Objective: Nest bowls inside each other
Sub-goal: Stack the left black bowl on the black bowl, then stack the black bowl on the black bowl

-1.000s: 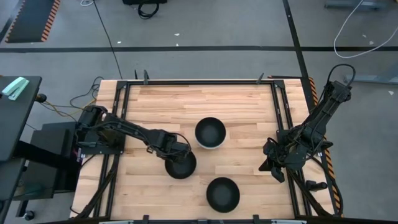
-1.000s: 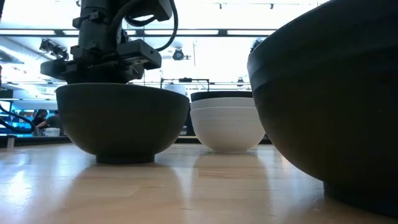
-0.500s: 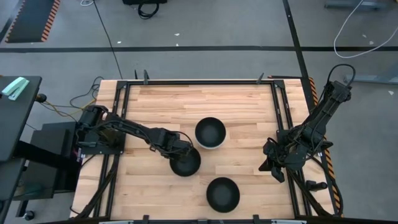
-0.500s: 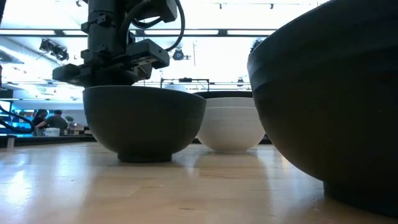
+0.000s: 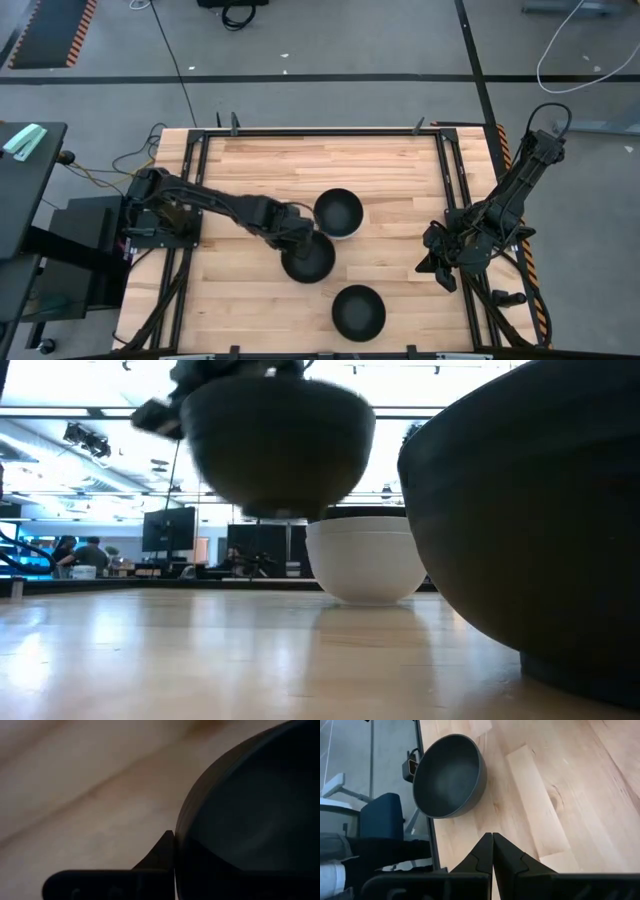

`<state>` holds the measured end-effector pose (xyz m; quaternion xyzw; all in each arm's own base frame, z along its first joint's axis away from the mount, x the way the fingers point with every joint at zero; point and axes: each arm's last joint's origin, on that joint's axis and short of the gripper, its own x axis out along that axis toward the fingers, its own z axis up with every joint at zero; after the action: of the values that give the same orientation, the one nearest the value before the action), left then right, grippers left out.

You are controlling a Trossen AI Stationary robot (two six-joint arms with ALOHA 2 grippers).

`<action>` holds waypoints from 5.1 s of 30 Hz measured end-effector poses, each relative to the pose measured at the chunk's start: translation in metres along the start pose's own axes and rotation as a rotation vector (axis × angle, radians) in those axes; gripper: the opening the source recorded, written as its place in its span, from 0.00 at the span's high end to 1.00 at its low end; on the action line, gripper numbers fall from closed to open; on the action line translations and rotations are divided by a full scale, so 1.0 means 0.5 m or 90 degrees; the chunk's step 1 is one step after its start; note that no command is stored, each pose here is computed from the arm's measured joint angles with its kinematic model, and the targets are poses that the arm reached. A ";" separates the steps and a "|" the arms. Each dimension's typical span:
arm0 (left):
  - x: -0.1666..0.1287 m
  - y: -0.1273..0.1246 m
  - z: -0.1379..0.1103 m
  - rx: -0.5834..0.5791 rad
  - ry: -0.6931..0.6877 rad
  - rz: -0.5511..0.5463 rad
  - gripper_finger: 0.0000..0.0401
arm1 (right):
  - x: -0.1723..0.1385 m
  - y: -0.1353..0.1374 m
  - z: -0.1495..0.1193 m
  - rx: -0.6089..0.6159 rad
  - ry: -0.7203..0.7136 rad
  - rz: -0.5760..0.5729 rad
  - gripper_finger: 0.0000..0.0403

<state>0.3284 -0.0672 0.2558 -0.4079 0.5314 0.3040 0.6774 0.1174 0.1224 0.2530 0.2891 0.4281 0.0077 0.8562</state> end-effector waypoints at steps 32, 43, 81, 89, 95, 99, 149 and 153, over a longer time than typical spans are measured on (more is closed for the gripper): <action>-0.094 0.003 0.275 0.014 -0.055 -0.056 0.97 | 0.002 -0.003 0.007 0.025 -0.034 -0.017 0.97; 0.007 -0.009 0.299 0.009 -0.009 -0.003 0.97 | 0.002 -0.003 0.007 0.025 -0.034 -0.016 0.97; 0.044 -0.026 0.317 0.032 -0.032 -0.028 0.71 | 0.002 -0.004 0.007 0.025 -0.034 -0.019 0.97; 0.001 -0.028 0.325 0.051 -0.041 -0.035 0.66 | 0.006 -0.004 0.005 0.021 -0.030 -0.029 0.97; -0.024 -0.017 0.343 0.039 -0.047 -0.032 0.63 | 0.013 -0.003 0.003 0.026 -0.026 -0.038 0.97; -0.049 -0.020 0.348 0.037 -0.056 -0.040 0.62 | 0.016 -0.002 0.002 0.031 -0.025 -0.042 0.97; -0.050 0.027 0.310 0.096 -0.011 0.193 0.94 | 0.016 -0.001 0.002 0.137 -0.018 -0.032 0.97; -0.053 0.038 0.308 0.105 -0.006 0.233 0.97 | 0.016 0.010 0.006 0.145 -0.028 0.002 0.97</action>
<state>0.3787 0.0774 0.2929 -0.2465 0.6167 0.3794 0.6442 0.1260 0.1271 0.2511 0.3855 0.4067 -0.0461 0.8270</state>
